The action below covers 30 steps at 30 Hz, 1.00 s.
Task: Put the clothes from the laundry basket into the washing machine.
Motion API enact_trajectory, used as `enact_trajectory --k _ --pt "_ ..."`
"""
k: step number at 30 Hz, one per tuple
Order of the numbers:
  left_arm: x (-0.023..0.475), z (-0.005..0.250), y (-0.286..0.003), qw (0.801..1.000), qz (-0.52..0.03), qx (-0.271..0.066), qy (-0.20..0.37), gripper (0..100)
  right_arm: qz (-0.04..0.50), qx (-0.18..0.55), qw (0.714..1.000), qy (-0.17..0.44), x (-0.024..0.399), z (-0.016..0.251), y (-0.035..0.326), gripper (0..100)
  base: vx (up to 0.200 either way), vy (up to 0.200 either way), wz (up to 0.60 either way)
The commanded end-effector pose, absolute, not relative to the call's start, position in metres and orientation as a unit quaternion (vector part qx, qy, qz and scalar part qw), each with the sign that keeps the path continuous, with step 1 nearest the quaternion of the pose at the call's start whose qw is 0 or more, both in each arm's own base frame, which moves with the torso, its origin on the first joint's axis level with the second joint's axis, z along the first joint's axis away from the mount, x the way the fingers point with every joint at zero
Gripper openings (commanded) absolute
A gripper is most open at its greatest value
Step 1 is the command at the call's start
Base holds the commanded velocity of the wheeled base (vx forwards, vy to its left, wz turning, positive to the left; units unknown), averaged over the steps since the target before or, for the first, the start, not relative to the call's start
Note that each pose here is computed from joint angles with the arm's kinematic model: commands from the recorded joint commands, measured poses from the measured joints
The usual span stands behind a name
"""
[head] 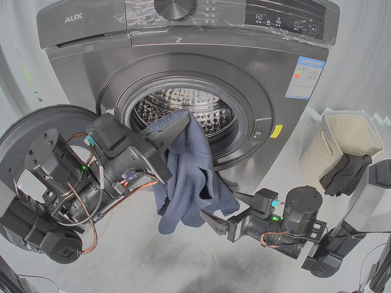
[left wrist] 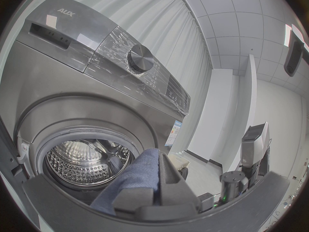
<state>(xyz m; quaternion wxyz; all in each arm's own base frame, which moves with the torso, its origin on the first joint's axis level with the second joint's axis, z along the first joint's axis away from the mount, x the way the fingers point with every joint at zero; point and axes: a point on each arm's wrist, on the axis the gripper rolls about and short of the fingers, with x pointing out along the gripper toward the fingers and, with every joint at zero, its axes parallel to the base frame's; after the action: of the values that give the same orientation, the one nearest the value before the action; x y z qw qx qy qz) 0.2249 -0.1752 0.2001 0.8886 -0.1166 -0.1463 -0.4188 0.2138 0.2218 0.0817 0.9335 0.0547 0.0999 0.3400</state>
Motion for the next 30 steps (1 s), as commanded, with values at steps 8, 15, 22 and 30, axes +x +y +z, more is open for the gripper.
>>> enact_trajectory --k 8,15,22,30 --pt "0.222 0.205 -0.173 0.887 -0.418 -0.119 -0.154 0 0.344 0.057 0.933 0.087 0.265 0.045 0.259 100 0.000 0.000 0.00" --pt "0.224 0.203 -0.174 0.888 -0.418 -0.118 -0.151 0 0.370 0.068 0.925 0.060 0.266 0.052 0.272 100 0.000 0.000 0.00" --pt "0.225 0.201 -0.174 0.889 -0.418 -0.117 -0.148 0 0.418 0.073 0.905 0.046 0.253 0.053 0.283 100 0.000 0.000 0.00" --pt "0.224 0.203 -0.175 0.888 -0.418 -0.118 -0.151 0 0.407 0.062 0.910 0.055 0.271 0.019 0.303 100 0.000 0.000 0.00"
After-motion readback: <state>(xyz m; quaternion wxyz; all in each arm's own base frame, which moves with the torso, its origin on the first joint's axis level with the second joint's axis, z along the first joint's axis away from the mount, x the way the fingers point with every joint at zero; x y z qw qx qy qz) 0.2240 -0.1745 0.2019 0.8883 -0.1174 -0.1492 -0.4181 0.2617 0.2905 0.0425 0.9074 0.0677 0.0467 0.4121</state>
